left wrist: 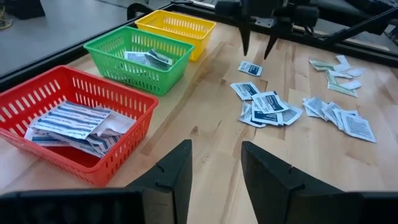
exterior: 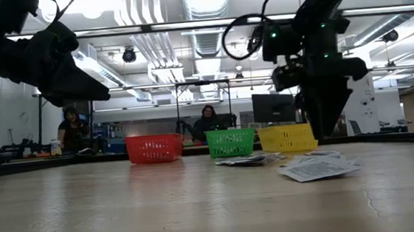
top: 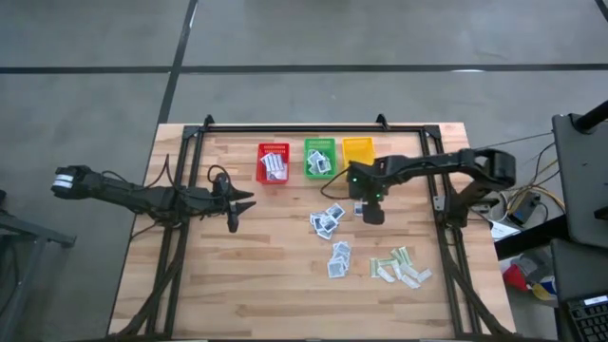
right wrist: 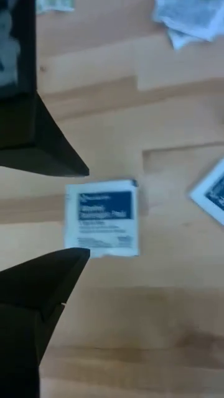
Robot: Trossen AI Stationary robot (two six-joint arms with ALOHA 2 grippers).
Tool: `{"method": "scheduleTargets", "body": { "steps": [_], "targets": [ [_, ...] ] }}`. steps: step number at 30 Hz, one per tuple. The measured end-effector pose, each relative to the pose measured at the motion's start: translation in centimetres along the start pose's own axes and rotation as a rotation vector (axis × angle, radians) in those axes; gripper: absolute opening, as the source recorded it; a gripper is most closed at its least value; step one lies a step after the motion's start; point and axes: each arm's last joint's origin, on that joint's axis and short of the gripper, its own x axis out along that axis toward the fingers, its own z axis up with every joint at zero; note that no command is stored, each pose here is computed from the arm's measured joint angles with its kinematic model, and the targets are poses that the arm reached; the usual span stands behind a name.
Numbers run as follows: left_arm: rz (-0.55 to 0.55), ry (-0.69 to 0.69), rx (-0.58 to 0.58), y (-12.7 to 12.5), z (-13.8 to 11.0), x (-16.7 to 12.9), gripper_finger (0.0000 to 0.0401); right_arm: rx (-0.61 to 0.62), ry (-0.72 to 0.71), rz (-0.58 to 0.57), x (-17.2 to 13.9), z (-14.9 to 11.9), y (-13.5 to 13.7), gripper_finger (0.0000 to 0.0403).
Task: Pick & Place First Aid Supplies
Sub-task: Put the alcohol pad into the green basket
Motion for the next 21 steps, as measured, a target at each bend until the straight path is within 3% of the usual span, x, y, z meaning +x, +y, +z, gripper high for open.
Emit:
{"method": "scheduleTargets", "body": {
  "steps": [9, 21],
  "targets": [
    [0.000, 0.000, 0.028, 0.0, 0.0, 0.0, 0.0133, -0.007, 0.138, -0.055, 2.2, 0.9, -0.7, 0.0201],
    [0.003, -0.001, 0.035, 0.0, 0.0, 0.0, 0.0133, -0.022, 0.149, -0.098, 3.1, 0.5, -0.9, 0.0173]
  ]
}}
